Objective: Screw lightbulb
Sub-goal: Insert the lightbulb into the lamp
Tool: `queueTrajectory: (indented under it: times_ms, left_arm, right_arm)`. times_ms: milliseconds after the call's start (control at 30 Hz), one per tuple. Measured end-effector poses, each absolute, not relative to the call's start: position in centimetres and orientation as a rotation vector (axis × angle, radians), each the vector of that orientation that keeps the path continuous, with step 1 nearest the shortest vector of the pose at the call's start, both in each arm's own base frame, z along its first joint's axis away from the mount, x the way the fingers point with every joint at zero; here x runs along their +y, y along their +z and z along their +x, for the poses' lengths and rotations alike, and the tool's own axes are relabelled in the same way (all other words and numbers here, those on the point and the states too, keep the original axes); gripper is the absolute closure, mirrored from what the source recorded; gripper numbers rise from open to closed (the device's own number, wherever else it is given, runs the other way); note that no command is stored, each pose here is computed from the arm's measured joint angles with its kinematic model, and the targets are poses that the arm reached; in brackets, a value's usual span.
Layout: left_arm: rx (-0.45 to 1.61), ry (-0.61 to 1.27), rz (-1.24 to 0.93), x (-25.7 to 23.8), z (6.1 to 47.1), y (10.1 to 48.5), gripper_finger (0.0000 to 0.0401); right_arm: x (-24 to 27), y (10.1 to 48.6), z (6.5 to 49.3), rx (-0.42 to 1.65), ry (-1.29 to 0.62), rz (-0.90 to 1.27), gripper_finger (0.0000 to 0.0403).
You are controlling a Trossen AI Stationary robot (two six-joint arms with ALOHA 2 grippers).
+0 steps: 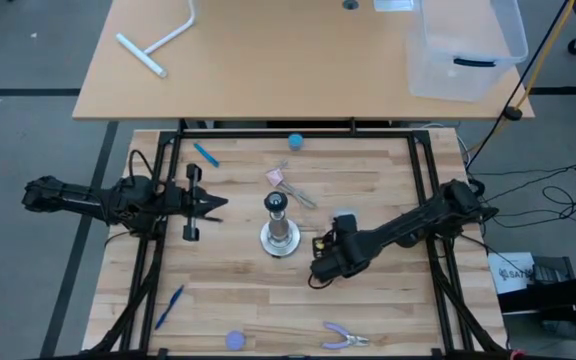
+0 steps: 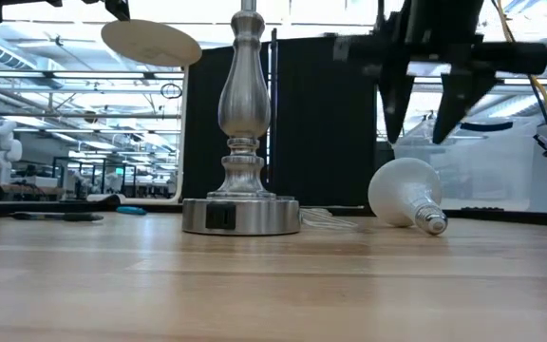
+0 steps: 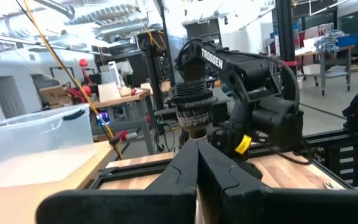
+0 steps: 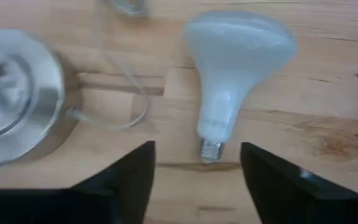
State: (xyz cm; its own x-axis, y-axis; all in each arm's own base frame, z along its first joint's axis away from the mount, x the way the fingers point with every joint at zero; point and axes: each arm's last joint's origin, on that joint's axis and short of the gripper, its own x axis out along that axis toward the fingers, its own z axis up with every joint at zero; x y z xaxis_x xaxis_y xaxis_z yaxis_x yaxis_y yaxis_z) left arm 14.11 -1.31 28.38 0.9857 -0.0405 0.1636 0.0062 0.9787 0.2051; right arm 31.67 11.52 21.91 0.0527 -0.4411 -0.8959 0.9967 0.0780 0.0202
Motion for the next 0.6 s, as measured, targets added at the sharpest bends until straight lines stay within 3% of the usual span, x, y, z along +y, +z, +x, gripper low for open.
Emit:
queueTrajectory:
  times_ms: [233, 600]
  left_arm:
    - [-0.173, -0.023, 0.205, -1.3, 14.1, 28.4, 0.0401]
    - [-0.172, -0.023, 0.204, -1.3, 14.1, 28.4, 0.0401]
  right_arm:
    - [10.5, 20.4, 32.3, 0.943, -1.389, 0.821, 0.01]
    - [9.3, 17.6, 33.5, 0.983, -1.467, 0.776, 0.01]
